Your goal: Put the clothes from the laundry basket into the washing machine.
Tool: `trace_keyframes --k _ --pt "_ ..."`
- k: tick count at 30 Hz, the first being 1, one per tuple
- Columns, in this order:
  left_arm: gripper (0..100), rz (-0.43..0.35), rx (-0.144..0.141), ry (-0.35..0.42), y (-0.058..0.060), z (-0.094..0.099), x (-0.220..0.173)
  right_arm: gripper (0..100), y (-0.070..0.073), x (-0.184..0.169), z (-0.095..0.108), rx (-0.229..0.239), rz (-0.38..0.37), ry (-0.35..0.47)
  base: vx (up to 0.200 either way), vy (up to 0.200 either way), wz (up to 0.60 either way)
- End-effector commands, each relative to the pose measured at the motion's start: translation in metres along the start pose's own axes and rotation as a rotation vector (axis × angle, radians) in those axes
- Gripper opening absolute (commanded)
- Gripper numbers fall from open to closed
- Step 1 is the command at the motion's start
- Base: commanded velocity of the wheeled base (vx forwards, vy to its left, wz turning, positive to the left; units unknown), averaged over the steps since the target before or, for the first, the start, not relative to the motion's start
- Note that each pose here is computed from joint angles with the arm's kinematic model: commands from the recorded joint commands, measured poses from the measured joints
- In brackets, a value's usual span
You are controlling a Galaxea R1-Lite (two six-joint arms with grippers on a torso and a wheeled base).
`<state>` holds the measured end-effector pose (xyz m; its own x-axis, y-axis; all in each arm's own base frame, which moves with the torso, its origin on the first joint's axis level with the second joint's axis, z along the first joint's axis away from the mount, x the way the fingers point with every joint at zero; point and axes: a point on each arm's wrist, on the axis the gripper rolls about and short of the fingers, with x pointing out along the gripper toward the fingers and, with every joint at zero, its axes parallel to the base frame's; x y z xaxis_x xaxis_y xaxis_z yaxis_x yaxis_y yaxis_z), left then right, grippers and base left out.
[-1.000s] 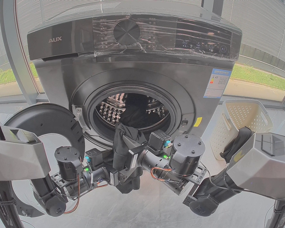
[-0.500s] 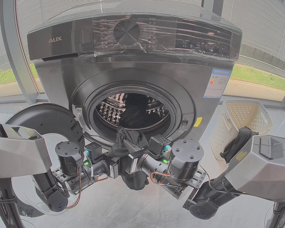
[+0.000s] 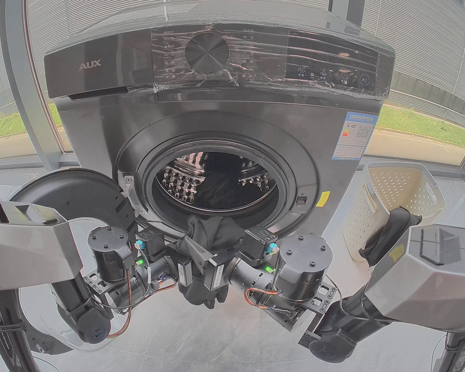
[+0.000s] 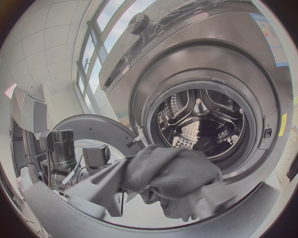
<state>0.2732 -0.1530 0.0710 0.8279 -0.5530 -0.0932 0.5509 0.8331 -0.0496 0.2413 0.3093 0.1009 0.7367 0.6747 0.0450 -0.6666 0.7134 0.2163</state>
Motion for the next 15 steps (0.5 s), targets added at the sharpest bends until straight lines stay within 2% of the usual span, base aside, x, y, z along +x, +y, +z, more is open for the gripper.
trace_keyframes --k 1,2,4,5,6,9,14,15 --pt "0 0.002 -0.006 -0.069 0.000 0.018 -0.004 100 -0.005 -0.018 -0.012 -0.023 -0.015 0.077 0.000 0.000 0.00" --pt "0 0.002 -0.007 -0.074 0.000 0.020 -0.004 100 -0.006 -0.021 -0.014 -0.027 -0.018 0.089 0.000 0.000 0.00" --pt "0 0.000 -0.020 -0.120 0.000 0.033 -0.008 100 -0.016 -0.044 -0.024 -0.046 -0.044 0.177 0.000 0.000 0.00" --pt "0 0.000 -0.020 -0.120 0.000 0.033 -0.008 100 -0.016 -0.044 -0.024 -0.046 -0.044 0.177 0.000 0.000 0.00" --pt "0 -0.004 -0.021 -0.141 -0.001 0.040 -0.011 100 -0.022 -0.058 -0.032 -0.056 -0.055 0.228 0.000 0.000 0.00" --pt "0 -0.003 -0.022 -0.151 -0.001 0.043 -0.013 100 -0.029 -0.073 -0.039 -0.070 -0.072 0.274 0.000 0.000 0.00" --pt "0 -0.002 -0.021 -0.152 -0.001 0.044 -0.017 100 -0.043 -0.079 -0.037 -0.070 -0.110 0.228 0.000 0.000 0.00" --pt "0 -0.002 -0.021 -0.152 -0.001 0.045 -0.020 100 -0.058 -0.078 -0.029 -0.065 -0.159 0.168 0.000 0.000 0.00"
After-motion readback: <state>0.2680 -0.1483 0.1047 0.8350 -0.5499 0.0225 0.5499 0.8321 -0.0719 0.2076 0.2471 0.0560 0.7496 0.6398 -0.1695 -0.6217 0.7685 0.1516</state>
